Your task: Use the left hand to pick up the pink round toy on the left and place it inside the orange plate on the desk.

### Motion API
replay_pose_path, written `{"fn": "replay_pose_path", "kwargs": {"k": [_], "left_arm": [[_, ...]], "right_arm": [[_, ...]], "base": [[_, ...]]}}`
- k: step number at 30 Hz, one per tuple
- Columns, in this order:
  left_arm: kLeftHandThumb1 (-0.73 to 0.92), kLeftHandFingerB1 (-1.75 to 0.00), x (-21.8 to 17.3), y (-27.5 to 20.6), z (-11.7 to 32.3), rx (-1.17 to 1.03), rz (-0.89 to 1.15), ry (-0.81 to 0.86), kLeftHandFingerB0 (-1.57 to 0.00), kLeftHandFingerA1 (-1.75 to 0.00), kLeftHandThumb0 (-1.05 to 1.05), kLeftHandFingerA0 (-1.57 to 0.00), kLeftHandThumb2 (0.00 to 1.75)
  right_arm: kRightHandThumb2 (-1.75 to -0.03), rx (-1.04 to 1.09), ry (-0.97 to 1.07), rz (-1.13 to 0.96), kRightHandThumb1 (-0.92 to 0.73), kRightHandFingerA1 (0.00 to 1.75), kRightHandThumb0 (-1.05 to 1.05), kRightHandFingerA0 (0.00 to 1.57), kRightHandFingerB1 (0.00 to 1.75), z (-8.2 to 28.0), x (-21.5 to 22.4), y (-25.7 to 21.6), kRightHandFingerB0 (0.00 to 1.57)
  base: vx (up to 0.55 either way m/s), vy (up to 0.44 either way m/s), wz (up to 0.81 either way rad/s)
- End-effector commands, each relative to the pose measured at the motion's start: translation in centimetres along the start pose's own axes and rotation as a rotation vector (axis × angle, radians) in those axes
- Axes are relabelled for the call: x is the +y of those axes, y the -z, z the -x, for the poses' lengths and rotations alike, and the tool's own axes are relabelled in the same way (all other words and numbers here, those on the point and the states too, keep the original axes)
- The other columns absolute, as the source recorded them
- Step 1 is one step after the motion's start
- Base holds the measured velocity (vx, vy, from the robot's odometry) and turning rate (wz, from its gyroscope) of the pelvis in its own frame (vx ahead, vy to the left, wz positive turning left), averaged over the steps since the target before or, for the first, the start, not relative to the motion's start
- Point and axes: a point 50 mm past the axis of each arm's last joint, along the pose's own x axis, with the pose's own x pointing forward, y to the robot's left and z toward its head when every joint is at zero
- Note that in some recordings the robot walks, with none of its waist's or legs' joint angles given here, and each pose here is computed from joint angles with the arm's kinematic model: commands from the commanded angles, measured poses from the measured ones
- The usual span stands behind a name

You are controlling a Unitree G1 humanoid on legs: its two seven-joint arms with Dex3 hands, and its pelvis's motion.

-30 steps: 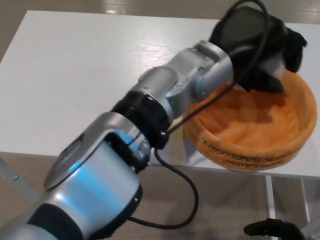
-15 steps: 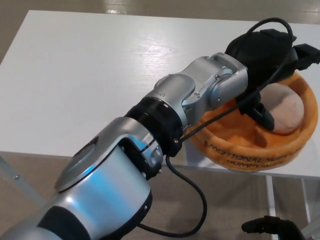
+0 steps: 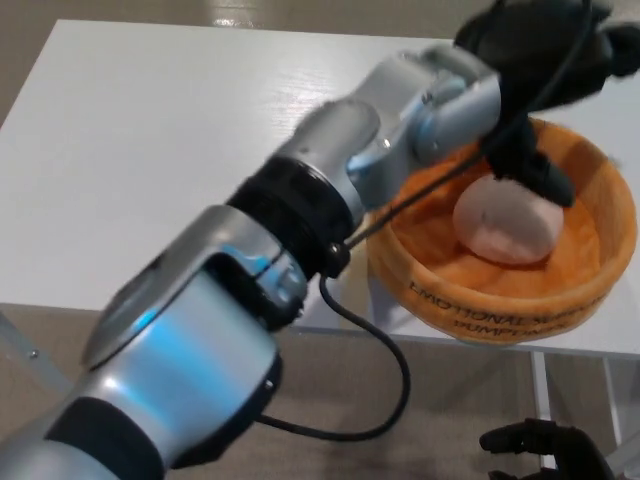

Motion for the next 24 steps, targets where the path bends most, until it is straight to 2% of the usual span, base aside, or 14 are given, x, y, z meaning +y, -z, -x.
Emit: {"fn": "replay_pose_path", "kwargs": {"k": [1, 4, 5, 6, 7, 11, 12, 15, 16, 19, 20, 21, 22, 24], "left_arm": [[0.43, -0.11, 4.7, -0.4, 3.1, -0.101, -0.035, -0.188, 0.00, 0.00, -0.82, 0.00, 0.89], [0.48, -0.10, 6.2, -0.3, 7.4, -0.135, -0.111, -0.297, 0.00, 0.00, -0.86, 0.00, 0.90], [0.45, -0.20, 6.5, -0.2, 8.5, -0.129, -0.122, -0.314, -0.02, -0.04, -0.87, 0.00, 0.75], [0.45, -0.20, 6.5, -0.2, 8.5, -0.129, -0.122, -0.314, -0.02, -0.04, -0.87, 0.00, 0.75], [0.42, -0.23, 6.9, 0.1, 10.1, -0.124, -0.130, -0.348, 0.00, -0.10, -0.73, 0.00, 0.86], [0.39, -0.34, 7.6, 0.7, 15.1, -0.113, -0.119, -0.448, -0.03, -0.20, -0.63, -0.03, 0.80], [0.40, -0.37, 6.9, 0.9, 17.0, -0.113, -0.068, -0.487, -0.14, -0.27, -0.61, -0.05, 0.69], [0.40, -0.37, 6.0, 0.9, 19.4, -0.110, -0.007, -0.530, -0.14, -0.27, -0.61, -0.05, 0.69], [0.37, -0.38, 4.1, 0.9, 21.6, -0.113, 0.154, -0.501, -0.14, -0.23, -0.51, -0.06, 0.66], [0.38, -0.37, 2.9, 0.8, 23.3, -0.115, 0.232, -0.477, -0.13, -0.27, -0.55, -0.07, 0.66], [0.31, -0.46, 2.0, 0.6, 24.3, -0.117, 0.273, -0.471, 0.00, -0.51, -0.27, -0.02, 0.85], [0.31, -0.46, 1.4, 0.4, 25.1, -0.117, 0.303, -0.468, 0.00, -0.51, -0.27, -0.02, 0.85], [0.38, -0.36, -0.6, 0.1, 27.0, -0.112, 0.386, -0.475, -0.21, -0.38, -0.45, -0.08, 0.61], [0.38, -0.36, -2.0, -0.2, 28.2, -0.099, 0.448, -0.463, -0.21, -0.38, -0.42, -0.07, 0.62]], "right_arm": [[-0.61, 0.041, -0.013, -0.001, -0.56, 0.94, -0.13, 0.72, 0.78, 0.5, 0.3, 1.4, 0.65], [-0.60, 0.063, -0.008, -0.001, -0.56, 0.93, -0.14, 0.71, 0.79, 1.0, 0.3, 2.6, 0.67], [-0.60, 0.066, -0.008, 0.001, -0.57, 0.91, -0.13, 0.68, 0.79, 1.1, 0.3, 2.7, 0.66], [-0.60, 0.066, -0.008, 0.001, -0.57, 0.91, -0.13, 0.68, 0.79, 1.1, 0.3, 2.7, 0.66], [-0.61, 0.065, -0.008, 0.002, -0.56, 0.91, -0.14, 0.67, 0.80, 1.1, 0.3, 2.8, 0.66], [-0.60, 0.068, -0.004, 0.016, -0.56, 0.90, -0.15, 0.68, 0.79, 1.1, 0.2, 2.8, 0.66], [-0.61, 0.066, -0.004, 0.015, -0.56, 0.92, -0.15, 0.68, 0.80, 1.0, 0.2, 2.7, 0.67], [-0.61, 0.058, -0.003, 0.010, -0.56, 0.92, -0.15, 0.68, 0.80, 0.9, 0.1, 2.4, 0.67], [-0.60, 0.058, 0.000, 0.005, -0.57, 0.89, -0.14, 0.66, 0.78, 0.9, 0.1, 2.3, 0.65], [-0.60, 0.058, 0.003, 0.001, -0.57, 0.90, -0.14, 0.66, 0.78, 0.8, 0.1, 2.2, 0.64], [-0.59, 0.057, 0.002, 0.005, -0.58, 0.89, -0.13, 0.66, 0.78, 0.8, 0.0, 2.2, 0.65], [-0.59, 0.057, 0.001, 0.008, -0.58, 0.89, -0.13, 0.66, 0.78, 0.8, -0.1, 2.2, 0.65], [-0.60, 0.054, 0.003, 0.009, -0.57, 0.91, -0.12, 0.68, 0.78, 0.8, -0.3, 2.1, 0.64], [-0.59, 0.052, 0.007, 0.007, -0.57, 0.93, -0.11, 0.70, 0.78, 0.7, -0.3, 2.0, 0.65]], "base": [[0.00, 0.000, 0.00], [0.00, 0.000, 0.00], [0.00, 0.000, 0.00], [0.00, 0.000, 0.00], [0.00, 0.000, 0.00], [0.00, 0.000, 0.00], [0.00, 0.000, 0.00], [0.00, 0.000, 0.00], [0.00, 0.000, 0.00], [0.00, 0.000, 0.00], [0.00, 0.000, 0.00], [0.00, 0.000, 0.00], [0.00, 0.000, 0.00], [0.00, 0.000, 0.00]]}}
